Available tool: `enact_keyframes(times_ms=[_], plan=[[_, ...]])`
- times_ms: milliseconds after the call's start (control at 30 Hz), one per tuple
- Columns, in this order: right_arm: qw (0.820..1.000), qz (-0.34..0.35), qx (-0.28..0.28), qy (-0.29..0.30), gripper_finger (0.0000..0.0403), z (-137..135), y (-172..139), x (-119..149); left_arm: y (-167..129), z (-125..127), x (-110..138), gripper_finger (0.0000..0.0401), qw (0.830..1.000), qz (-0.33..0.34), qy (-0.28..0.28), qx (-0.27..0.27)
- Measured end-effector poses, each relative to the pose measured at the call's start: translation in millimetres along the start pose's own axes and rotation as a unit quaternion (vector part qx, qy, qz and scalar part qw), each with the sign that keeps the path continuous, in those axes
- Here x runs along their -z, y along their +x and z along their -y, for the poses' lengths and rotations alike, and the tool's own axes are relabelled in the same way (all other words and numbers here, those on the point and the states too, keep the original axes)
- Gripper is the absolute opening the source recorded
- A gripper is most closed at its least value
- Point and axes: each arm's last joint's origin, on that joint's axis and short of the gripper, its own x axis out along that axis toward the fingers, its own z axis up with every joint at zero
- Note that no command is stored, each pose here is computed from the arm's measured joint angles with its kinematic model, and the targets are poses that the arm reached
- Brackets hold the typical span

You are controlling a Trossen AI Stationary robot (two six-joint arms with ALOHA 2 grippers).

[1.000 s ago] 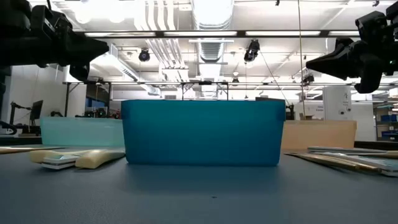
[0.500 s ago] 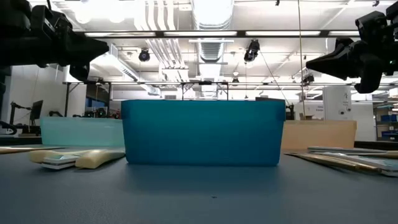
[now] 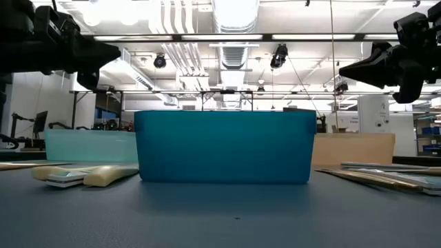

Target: Sort silverware by color (type)

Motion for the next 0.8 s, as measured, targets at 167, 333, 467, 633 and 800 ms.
enact_keyframes(times_ms=[167,333,467,633,800], plan=[[0.998,0.004,0.004,-0.055,0.0009,0.6,0.0,-0.7,0.0,0.0,0.0,0.0037,1.000,0.000,0.000,0.000],[0.997,0.005,0.006,-0.074,0.0009,1.0,0.0,-1.1,0.0,0.0,0.0,0.0037,1.000,0.000,0.010,0.000],[0.954,0.012,-0.029,0.297,0.0009,-1.8,-0.1,-1.6,-0.5,1.9,-10.7,0.0037,0.993,0.056,-0.100,0.005],[0.907,0.037,0.034,0.418,0.0009,6.3,0.4,-6.3,-4.6,6.0,-29.5,0.0037,0.978,0.157,-0.135,0.025],[0.864,0.085,0.020,0.496,0.0009,10.9,-0.4,-13.7,-9.7,10.3,-42.1,0.0037,0.971,0.224,-0.072,0.043]])
